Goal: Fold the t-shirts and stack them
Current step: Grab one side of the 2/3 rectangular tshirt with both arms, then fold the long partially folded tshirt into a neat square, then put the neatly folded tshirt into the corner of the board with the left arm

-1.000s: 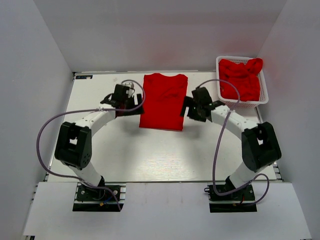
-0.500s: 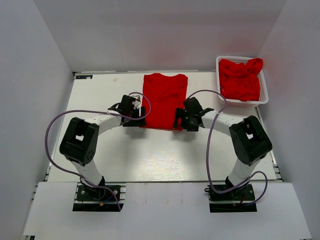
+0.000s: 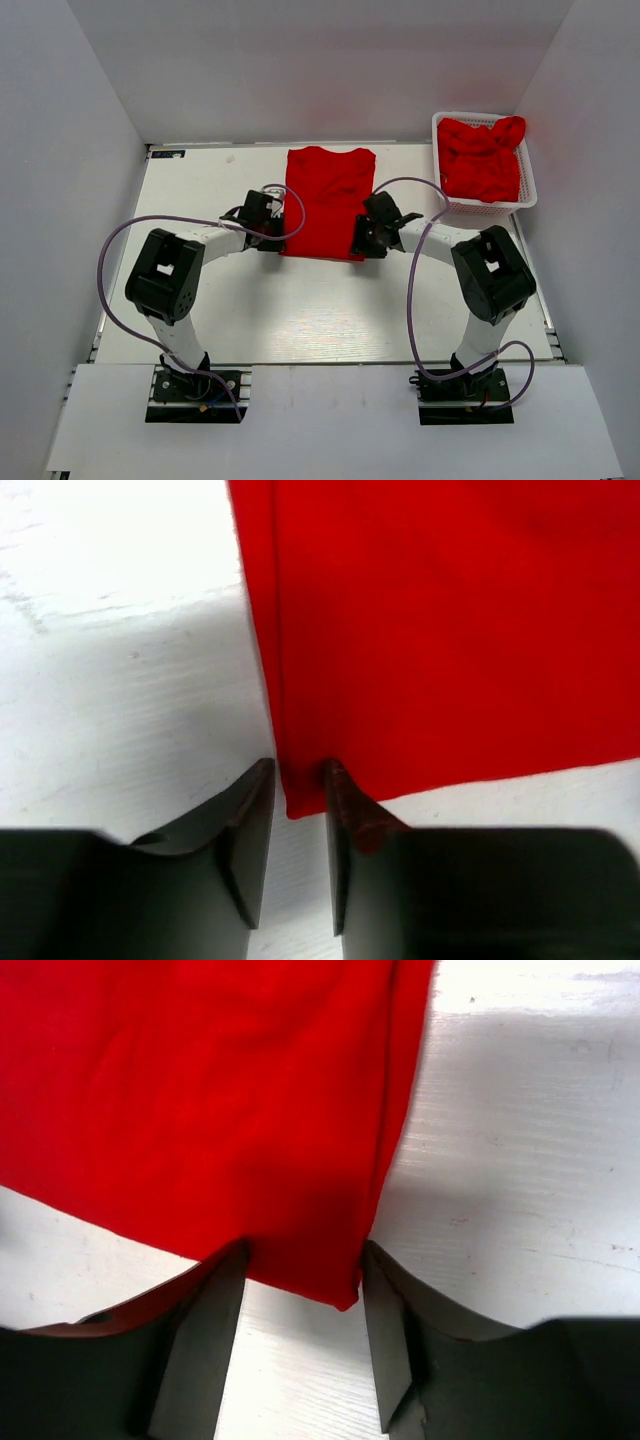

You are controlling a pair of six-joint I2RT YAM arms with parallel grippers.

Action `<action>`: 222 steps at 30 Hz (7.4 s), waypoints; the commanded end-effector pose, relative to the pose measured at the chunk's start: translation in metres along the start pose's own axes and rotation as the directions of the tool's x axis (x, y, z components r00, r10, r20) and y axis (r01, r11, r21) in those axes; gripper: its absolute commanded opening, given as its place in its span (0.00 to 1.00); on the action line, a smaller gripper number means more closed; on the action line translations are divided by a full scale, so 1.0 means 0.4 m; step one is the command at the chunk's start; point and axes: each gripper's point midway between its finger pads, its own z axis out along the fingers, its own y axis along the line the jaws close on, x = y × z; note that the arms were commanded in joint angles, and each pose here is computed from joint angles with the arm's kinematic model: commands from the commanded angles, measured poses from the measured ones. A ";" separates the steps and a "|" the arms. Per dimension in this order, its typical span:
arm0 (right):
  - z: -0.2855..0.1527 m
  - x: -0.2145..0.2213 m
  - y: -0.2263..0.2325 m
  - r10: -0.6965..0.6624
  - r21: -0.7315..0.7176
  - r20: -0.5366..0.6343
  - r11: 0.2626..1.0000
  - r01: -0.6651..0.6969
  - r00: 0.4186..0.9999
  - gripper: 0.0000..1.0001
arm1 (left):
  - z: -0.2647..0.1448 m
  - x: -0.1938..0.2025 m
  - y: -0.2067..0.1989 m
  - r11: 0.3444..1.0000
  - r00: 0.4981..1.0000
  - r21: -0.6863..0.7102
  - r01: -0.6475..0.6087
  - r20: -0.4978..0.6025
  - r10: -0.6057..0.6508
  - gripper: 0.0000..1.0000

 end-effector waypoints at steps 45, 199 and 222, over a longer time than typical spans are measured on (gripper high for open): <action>-0.326 0.027 0.081 -0.078 -0.021 0.274 0.996 0.087 0.959 0.00 | -0.353 -0.002 -0.127 0.970 0.952 0.053 0.237 0.189 -0.242 0.00; -0.341 -0.416 -0.314 0.200 0.203 0.383 0.934 -0.294 0.902 0.90 | -0.136 -0.713 1.003 0.708 0.872 -0.633 0.313 0.487 0.051 0.05; -0.389 -0.255 -0.262 0.141 0.074 0.326 0.982 -0.174 0.935 0.90 | -0.207 -0.489 0.105 0.964 0.910 -0.133 0.232 0.380 -0.167 1.00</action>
